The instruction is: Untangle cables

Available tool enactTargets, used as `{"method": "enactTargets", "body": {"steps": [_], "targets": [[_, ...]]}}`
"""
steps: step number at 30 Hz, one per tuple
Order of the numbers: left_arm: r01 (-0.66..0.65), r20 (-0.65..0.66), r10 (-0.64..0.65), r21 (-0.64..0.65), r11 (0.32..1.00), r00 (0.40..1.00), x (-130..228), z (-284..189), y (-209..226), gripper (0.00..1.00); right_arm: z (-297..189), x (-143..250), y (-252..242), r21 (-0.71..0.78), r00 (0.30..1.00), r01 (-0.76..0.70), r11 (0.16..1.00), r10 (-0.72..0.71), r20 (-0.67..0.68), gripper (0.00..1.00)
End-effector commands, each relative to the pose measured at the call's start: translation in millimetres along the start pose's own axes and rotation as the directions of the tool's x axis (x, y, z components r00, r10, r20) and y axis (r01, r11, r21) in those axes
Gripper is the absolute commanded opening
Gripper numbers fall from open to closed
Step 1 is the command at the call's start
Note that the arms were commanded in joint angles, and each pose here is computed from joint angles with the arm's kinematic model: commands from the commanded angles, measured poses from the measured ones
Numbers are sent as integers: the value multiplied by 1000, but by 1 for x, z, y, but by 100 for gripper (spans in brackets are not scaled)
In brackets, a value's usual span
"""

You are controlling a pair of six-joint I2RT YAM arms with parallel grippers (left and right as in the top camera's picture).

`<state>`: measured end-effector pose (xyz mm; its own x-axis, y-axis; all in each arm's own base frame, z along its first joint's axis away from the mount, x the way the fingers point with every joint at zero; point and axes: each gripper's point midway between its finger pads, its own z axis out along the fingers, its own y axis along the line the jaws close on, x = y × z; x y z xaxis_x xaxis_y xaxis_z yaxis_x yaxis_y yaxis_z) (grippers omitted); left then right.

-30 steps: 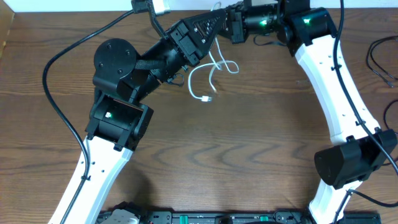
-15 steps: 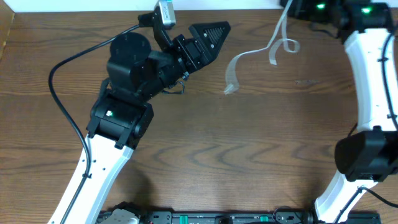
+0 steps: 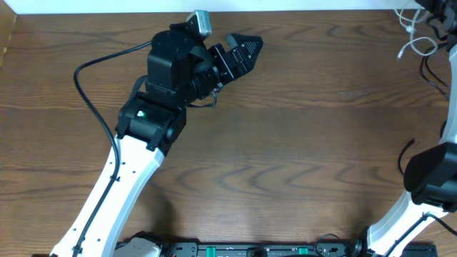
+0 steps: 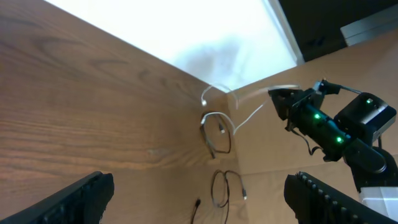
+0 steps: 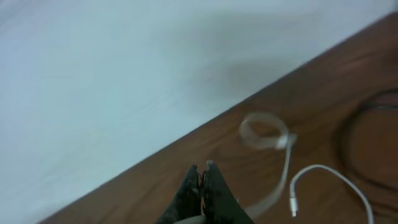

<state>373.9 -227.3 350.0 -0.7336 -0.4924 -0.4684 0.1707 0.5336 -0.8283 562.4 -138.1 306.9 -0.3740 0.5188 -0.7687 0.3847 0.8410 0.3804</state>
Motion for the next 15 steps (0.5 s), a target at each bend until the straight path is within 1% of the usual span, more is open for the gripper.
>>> {"method": "enactTargets", "body": {"steps": [1,2,3,4,7,10,15], "targets": [[-19,-27,19,5,1000,999,3,4,0,92,35,10,-49,167,1000,0,986,0,3,27],[-15,-33,15,-3,1000,999,4,4,2,92,45,16,-57,180,1000,-2,984,4,-10,67],[-14,-37,13,-8,1000,999,5,4,4,92,53,22,-63,189,1000,-3,982,7,-23,89],[-18,-41,18,-14,1000,999,6,4,5,92,60,28,-69,200,999,-4,980,11,-38,99],[-35,-56,34,-29,999,998,10,4,9,91,74,50,-86,240,994,-1,971,26,-102,99],[-48,-67,45,-41,998,997,12,4,13,91,73,63,-94,266,988,6,964,35,-148,99],[-92,-71,89,-39,995,993,13,4,13,91,49,49,-87,258,989,1,966,37,-140,99]]}}
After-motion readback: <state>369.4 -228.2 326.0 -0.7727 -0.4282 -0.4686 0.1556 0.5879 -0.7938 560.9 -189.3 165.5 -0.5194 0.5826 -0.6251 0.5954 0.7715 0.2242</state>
